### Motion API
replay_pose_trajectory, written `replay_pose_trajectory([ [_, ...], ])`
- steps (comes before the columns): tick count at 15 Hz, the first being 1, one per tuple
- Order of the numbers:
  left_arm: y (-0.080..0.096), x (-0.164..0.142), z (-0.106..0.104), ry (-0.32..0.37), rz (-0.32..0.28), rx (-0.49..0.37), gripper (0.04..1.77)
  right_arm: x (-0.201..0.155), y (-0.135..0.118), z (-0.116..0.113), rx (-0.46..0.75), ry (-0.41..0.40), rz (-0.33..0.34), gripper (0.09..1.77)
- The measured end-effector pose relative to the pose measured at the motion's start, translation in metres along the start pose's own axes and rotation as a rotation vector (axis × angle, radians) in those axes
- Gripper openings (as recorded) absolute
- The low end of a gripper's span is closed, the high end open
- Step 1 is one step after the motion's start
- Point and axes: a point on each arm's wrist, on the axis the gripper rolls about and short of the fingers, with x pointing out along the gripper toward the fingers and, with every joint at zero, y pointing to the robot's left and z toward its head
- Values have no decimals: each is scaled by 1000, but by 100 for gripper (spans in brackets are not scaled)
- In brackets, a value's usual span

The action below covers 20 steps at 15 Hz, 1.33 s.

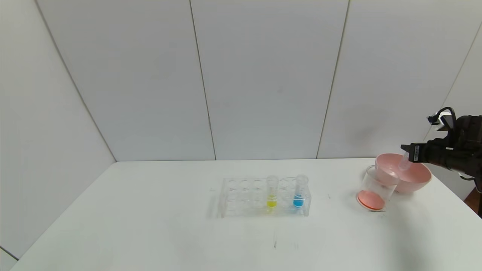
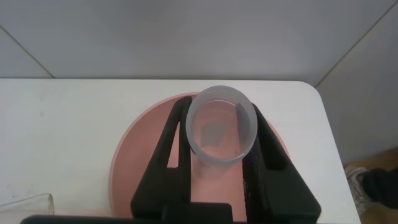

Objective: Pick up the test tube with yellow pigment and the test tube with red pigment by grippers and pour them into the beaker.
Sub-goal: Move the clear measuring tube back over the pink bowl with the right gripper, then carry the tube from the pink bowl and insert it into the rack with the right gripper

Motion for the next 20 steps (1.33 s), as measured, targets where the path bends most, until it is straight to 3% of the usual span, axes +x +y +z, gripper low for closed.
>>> replay_pose_trajectory([
  [6,0,0,0,0,0,0,172,0,0,2,1,0,0,53],
  [8,0,0,0,0,0,0,172,-1,0,1,4,8,0,81],
  [12,0,0,0,0,0,0,172,-2,0,3,4,1,-1,117],
  [17,0,0,0,0,0,0,172,-8,2,12,-5,-32,5,142],
  [20,0,0,0,0,0,0,172,-25,12,18,-3,6,49,151],
])
